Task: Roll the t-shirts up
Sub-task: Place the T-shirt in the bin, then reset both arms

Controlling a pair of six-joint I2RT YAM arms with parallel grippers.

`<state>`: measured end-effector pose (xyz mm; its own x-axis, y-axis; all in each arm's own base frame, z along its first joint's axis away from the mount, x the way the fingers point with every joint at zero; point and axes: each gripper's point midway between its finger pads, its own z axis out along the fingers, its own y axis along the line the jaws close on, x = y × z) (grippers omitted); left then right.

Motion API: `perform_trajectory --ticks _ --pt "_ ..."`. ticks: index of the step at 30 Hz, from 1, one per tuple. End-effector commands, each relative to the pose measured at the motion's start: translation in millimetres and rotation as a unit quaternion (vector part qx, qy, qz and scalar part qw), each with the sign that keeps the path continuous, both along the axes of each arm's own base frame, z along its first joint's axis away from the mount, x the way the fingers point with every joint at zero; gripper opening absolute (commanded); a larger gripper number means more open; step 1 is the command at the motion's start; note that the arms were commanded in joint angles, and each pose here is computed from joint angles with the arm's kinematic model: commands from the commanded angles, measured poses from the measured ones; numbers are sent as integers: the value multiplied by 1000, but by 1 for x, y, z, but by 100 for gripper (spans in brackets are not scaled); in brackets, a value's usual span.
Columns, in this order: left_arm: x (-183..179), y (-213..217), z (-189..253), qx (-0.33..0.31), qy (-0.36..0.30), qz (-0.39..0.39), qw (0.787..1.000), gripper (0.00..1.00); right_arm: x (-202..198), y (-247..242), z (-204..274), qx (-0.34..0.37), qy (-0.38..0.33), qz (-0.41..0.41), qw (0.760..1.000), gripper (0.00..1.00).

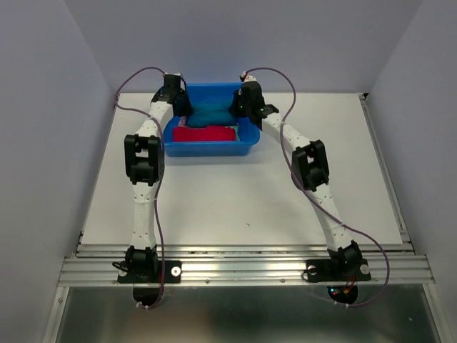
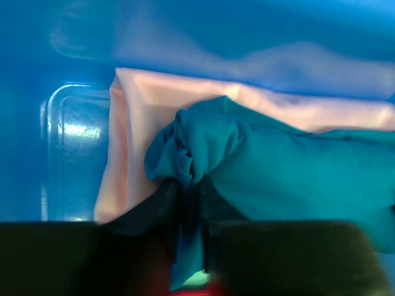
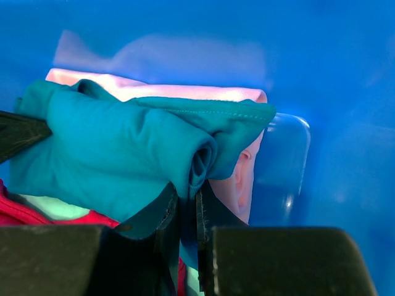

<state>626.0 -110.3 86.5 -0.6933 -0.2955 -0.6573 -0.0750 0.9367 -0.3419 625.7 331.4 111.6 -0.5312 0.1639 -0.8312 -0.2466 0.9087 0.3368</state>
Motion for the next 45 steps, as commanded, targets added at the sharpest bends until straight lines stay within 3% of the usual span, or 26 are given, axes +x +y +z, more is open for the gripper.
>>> perform_trajectory --ticks 1,2,3,4,8,10,15,26,30,36,45 --pt "10 8 22 -5 -25 10 1000 35 14 -2 24 14 -41 -6 999 32" --pt "10 9 26 -4 -28 10 1000 50 14 -1 26 15 -42 -4 999 46" --pt "9 9 29 -4 -30 10 1000 54 13 -1 26 14 -41 -3 999 46" --pt "8 9 30 -3 -30 10 999 56 13 -1 26 14 -41 -1 999 53" --pt "5 11 55 -1 -47 12 999 58 11 -3 40 15 -50 -1 999 60" --pt "1 12 70 -2 -57 14 998 58 8 -7 56 10 -61 -3 998 71" --pt "-6 18 104 3 -85 26 996 57 0 -18 86 -7 -82 -8 997 77" --pt "-9 -4 118 -25 -100 -1 995 55 -5 -23 123 25 -109 -27 993 79" --pt "-8 -18 114 -44 -99 -19 994 53 -5 -14 127 39 -115 -7 993 69" --pt "0 -35 102 -75 -107 -43 990 51 6 0 102 58 -96 1 994 49" --pt "13 -50 56 -96 -86 -50 990 49 21 9 40 75 -67 -12 995 50"
